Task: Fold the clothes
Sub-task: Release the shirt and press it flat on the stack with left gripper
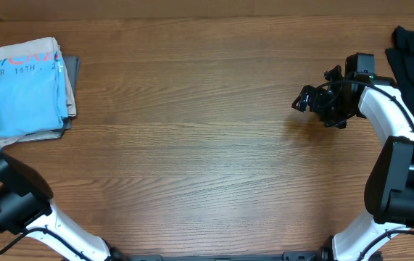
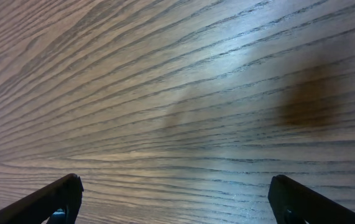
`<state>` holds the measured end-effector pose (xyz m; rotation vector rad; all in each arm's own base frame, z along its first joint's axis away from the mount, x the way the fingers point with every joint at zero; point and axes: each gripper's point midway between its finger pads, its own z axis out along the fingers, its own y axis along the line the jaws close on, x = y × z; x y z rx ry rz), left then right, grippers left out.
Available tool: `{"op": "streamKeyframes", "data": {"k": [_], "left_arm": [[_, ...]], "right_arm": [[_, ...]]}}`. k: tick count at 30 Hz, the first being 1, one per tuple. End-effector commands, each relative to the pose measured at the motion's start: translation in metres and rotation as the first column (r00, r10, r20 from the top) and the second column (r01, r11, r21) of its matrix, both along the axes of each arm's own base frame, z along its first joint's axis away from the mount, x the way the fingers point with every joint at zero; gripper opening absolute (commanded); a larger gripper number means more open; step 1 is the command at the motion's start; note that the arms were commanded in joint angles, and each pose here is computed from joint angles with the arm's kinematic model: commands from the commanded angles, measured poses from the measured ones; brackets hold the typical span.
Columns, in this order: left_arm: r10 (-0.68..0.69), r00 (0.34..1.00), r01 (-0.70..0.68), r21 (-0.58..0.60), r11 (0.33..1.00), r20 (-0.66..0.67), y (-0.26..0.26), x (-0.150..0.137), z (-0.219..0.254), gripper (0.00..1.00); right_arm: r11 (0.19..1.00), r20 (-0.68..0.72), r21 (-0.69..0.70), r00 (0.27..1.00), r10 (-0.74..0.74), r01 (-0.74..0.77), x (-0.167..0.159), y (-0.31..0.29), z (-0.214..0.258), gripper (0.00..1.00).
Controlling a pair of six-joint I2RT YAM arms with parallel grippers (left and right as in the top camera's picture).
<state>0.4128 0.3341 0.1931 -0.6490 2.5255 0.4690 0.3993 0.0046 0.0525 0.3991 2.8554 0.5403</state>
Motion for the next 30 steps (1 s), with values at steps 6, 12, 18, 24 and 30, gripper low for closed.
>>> {"op": "streamKeyframes", "data": {"k": [6, 12, 18, 24, 30], "left_arm": [[-0.027, 0.958, 0.13, -0.349, 0.928, 0.284, -0.042, 0.017, 0.012, 0.84], [-0.165, 0.851, 0.434, -0.491, 0.755, 0.499, -0.101, 0.04, 0.036, 0.04], [-0.184, 0.775, 0.557, -0.516, 0.651, 0.604, -0.133, 0.06, 0.037, 0.04], [-0.103, 0.805, 0.494, -0.561, 0.664, 0.585, -0.144, 0.082, 0.001, 0.04], [-0.055, 0.824, 0.429, -0.557, 0.711, 0.564, -0.152, 0.094, -0.048, 0.04]], "right_arm": [[1.0, 0.042, -0.013, 0.999, -0.002, 0.003, 0.006, -0.002, 0.013, 1.0], [1.0, 0.042, -0.013, 0.999, -0.002, 0.003, 0.006, -0.002, 0.013, 1.0], [1.0, 0.042, -0.013, 0.999, -0.002, 0.003, 0.006, -0.002, 0.013, 1.0], [1.0, 0.041, -0.013, 0.999, -0.002, 0.003, 0.006, -0.002, 0.013, 1.0], [1.0, 0.041, -0.013, 0.999, -0.002, 0.003, 0.006, -0.002, 0.013, 1.0]]}}
